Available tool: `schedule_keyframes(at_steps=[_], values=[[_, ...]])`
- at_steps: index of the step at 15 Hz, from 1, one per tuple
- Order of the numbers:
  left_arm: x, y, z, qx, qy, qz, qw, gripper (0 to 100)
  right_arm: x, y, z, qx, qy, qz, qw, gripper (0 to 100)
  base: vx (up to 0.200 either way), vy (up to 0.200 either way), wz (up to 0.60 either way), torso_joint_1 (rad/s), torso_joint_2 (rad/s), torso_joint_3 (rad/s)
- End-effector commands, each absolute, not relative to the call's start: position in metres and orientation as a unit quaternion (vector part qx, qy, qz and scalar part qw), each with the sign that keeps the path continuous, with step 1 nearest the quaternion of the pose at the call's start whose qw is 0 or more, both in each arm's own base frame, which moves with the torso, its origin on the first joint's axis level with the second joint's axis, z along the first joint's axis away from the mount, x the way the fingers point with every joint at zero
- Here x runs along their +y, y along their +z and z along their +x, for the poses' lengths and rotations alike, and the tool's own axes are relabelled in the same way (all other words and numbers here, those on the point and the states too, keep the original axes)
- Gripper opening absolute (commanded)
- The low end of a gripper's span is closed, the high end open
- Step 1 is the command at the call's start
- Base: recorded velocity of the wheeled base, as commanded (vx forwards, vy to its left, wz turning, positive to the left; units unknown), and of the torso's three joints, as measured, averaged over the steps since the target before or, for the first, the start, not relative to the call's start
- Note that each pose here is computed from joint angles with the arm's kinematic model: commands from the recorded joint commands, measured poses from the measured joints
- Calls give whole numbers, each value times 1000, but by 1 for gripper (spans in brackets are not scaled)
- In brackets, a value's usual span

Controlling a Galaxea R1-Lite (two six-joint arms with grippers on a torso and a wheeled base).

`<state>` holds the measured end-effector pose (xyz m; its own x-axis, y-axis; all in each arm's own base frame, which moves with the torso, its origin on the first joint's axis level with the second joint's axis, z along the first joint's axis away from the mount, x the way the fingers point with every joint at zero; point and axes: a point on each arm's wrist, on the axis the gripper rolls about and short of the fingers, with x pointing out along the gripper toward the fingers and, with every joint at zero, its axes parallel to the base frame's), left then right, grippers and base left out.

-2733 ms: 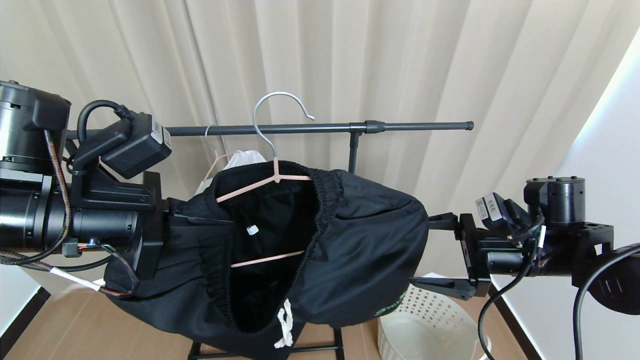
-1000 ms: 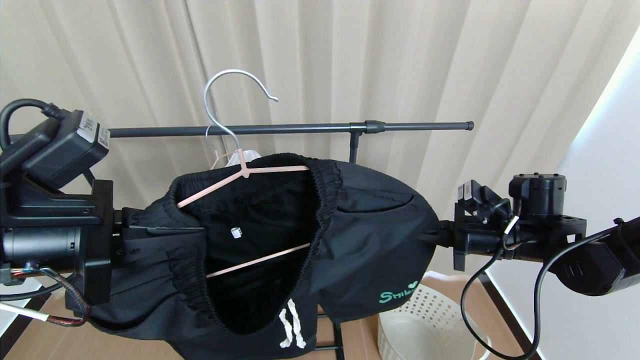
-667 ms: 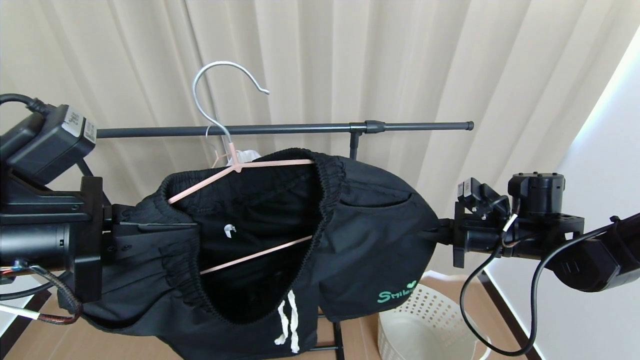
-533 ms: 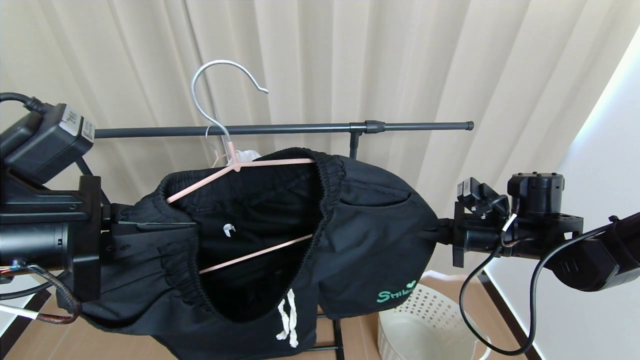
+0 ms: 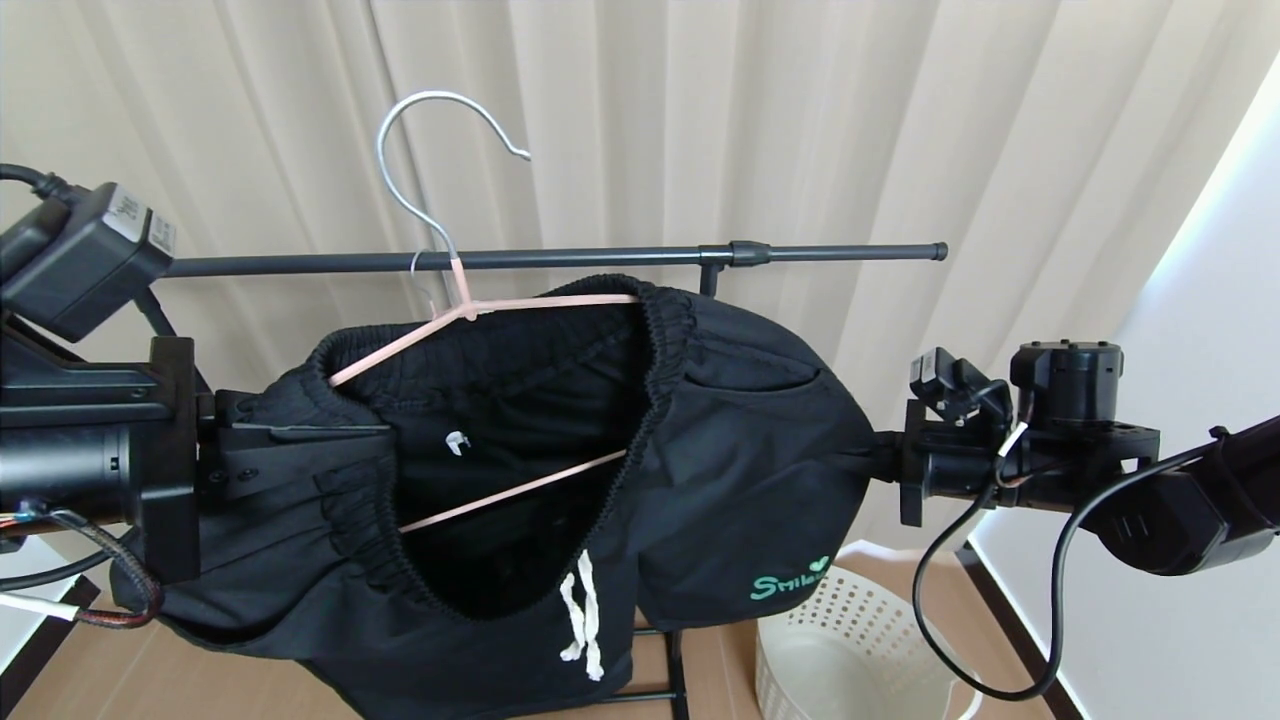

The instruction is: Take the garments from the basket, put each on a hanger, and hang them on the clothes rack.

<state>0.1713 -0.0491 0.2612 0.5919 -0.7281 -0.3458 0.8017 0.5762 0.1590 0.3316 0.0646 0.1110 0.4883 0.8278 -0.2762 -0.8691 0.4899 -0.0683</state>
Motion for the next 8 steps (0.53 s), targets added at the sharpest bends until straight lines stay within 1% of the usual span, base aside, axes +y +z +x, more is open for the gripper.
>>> schedule_keyframes(at_steps=[1, 8], values=[[-45, 261, 173, 124, -425, 149, 884, 0, 65, 107, 334, 108, 494, -99, 857, 0, 0, 0, 0, 0, 0, 0], [-38, 264, 175, 122, -405, 146, 894, 0, 65, 101, 337, 118, 488, -99, 859, 0, 0, 0, 0, 0, 0, 0]])
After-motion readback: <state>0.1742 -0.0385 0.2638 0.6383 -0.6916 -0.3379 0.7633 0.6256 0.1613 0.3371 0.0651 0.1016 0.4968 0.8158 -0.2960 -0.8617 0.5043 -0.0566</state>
